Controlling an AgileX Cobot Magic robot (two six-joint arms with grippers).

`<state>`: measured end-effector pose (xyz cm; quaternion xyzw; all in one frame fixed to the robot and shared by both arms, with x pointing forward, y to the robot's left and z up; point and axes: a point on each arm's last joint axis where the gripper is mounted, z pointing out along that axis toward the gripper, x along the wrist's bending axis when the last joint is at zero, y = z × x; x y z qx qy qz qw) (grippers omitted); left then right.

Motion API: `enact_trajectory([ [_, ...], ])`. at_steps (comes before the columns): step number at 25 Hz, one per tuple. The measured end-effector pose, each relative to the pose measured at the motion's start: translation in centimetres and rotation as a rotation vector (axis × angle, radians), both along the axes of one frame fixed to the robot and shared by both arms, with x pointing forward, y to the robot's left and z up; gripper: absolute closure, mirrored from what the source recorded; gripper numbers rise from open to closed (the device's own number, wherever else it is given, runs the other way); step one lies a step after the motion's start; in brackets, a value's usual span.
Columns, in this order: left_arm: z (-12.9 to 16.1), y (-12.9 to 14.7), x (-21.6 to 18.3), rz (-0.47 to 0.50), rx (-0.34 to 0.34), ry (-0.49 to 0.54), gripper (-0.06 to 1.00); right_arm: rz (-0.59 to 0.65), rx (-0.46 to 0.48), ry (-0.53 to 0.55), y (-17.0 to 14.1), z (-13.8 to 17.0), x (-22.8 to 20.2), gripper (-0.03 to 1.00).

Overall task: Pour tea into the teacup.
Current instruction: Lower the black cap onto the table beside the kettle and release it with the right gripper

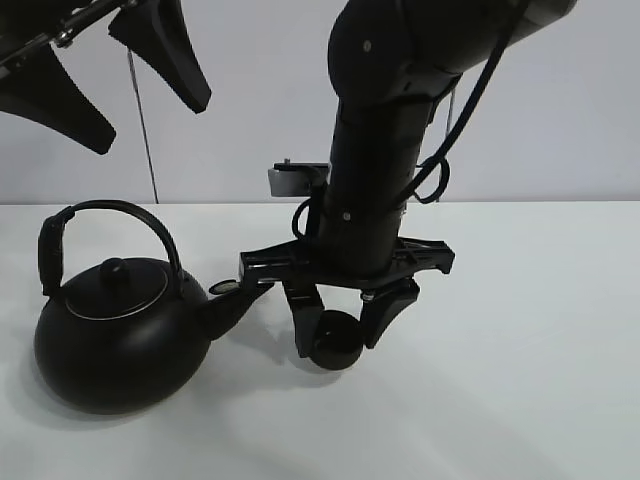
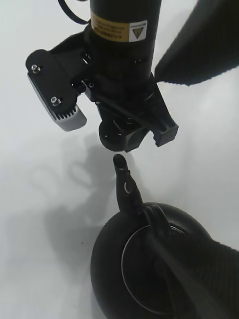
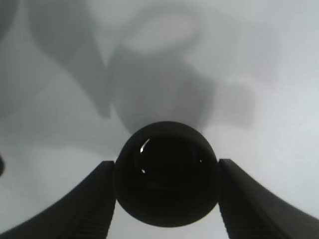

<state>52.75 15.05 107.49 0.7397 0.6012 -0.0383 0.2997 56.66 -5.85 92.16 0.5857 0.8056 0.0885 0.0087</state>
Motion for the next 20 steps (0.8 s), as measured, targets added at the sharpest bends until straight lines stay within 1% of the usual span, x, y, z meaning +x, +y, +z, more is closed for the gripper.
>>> enact_trajectory([
  [5, 0.00, 0.00, 0.00, 0.000, 0.000, 0.000, 0.35, -0.004, -0.010, 0.024, 0.10, -1.25, 0.06, 0.57],
  [20, 0.00, 0.00, 0.00, 0.000, 0.000, 0.000, 0.35, 0.007, -0.008, 0.019, 0.13, -1.24, 0.09, 0.56],
])
